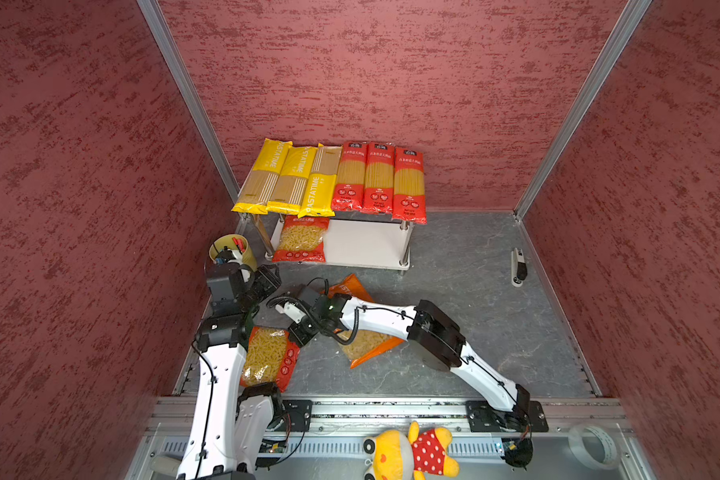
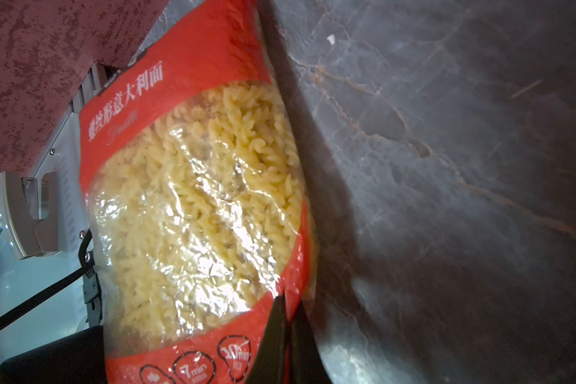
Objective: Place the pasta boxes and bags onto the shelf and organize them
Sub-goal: 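Grasp the red pasta bag with the right gripper and lift it, then grasp the red fusilli bag's other side with the left gripper while right holds it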
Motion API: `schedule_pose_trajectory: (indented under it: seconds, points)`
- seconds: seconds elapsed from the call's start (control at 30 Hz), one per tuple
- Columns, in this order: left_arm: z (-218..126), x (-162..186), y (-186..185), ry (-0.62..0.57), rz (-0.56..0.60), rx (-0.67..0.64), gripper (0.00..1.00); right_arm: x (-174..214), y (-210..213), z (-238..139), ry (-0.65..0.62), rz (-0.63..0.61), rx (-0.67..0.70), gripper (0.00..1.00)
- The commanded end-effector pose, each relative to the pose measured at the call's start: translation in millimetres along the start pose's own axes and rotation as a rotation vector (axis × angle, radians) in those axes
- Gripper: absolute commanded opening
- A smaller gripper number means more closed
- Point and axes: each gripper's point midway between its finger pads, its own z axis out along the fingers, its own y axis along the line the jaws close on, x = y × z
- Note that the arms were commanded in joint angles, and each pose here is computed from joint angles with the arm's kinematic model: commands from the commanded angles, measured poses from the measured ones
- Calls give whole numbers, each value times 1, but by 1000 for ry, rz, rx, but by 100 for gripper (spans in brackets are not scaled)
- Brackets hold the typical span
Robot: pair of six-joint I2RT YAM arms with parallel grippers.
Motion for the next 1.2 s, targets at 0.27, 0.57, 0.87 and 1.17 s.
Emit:
schedule_pose_trajectory:
  seconds: [0.27, 0.57, 0.87, 1.17]
  points:
    - [-17, -11, -39, -22, 91, 92, 59, -58, -12, -156, -338, 31, 198, 0]
    - [2, 40, -70, 78, 129, 159, 59, 35, -75, -215, -507, 539, 194, 0]
    - [13, 112, -43, 190, 144, 27, 59, 78, -80, -196, -407, 599, 169, 10]
    - [6, 162, 9, 249, 46, -115, 65, 92, -69, -223, -323, 469, 153, 35]
